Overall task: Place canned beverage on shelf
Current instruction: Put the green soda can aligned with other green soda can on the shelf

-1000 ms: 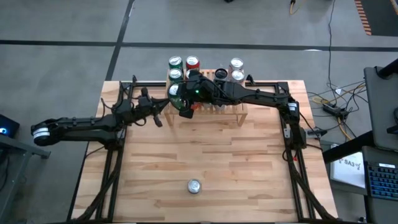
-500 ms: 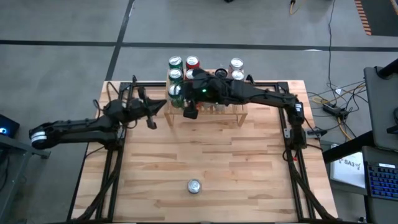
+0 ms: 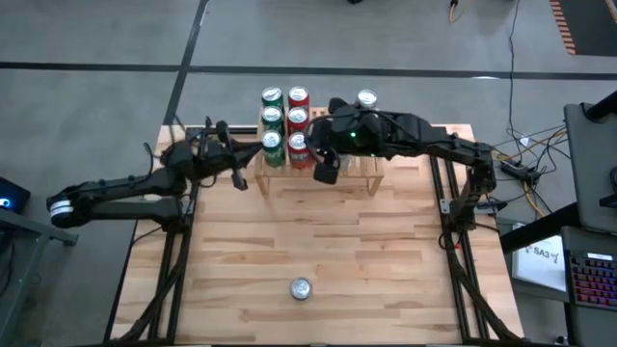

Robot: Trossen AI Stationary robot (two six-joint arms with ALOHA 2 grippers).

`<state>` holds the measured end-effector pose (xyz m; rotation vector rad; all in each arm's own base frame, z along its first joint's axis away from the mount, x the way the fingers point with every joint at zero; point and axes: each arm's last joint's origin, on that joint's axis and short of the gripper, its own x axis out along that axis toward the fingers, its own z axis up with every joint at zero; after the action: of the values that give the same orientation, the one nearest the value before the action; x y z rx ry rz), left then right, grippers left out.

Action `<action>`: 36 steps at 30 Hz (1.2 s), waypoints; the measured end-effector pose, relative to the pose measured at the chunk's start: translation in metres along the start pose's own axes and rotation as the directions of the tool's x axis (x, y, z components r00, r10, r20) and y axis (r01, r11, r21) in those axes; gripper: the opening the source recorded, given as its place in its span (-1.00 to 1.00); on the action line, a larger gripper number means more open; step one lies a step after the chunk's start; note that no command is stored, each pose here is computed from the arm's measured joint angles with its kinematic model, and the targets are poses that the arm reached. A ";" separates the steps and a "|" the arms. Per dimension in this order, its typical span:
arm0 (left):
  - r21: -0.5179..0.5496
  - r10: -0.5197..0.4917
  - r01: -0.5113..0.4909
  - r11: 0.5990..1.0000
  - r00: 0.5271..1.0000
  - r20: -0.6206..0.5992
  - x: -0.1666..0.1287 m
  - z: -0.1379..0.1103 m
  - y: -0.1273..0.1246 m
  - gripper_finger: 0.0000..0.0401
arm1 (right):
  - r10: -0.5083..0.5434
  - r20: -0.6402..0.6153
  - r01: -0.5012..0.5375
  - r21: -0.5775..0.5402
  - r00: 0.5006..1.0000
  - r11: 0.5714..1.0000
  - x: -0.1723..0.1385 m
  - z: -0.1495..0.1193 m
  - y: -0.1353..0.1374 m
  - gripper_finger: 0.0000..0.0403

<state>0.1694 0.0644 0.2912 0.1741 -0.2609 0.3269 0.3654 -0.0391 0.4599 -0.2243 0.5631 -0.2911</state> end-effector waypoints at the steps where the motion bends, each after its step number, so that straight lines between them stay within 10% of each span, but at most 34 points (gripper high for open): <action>1: 0.002 -0.004 0.004 1.000 0.999 -0.036 0.005 0.003 0.001 -1.00 | 0.001 -0.006 -0.001 0.001 1.000 1.000 -0.002 -0.001 -0.001 -0.94; 15: 0.176 0.018 0.049 0.983 0.933 -0.359 0.028 0.026 0.007 -1.00 | -0.053 -0.008 0.053 0.054 0.999 0.997 -0.006 0.000 -0.004 -0.94; 36: 0.366 0.126 0.055 0.929 0.883 -0.453 0.027 0.029 0.011 -1.00 | -0.091 0.076 0.072 0.226 0.993 0.971 0.063 0.003 0.000 -0.94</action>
<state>0.1835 0.0760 0.3278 0.4562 0.2877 0.4438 0.4182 -0.0598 0.4319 -0.0416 0.4328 -0.4196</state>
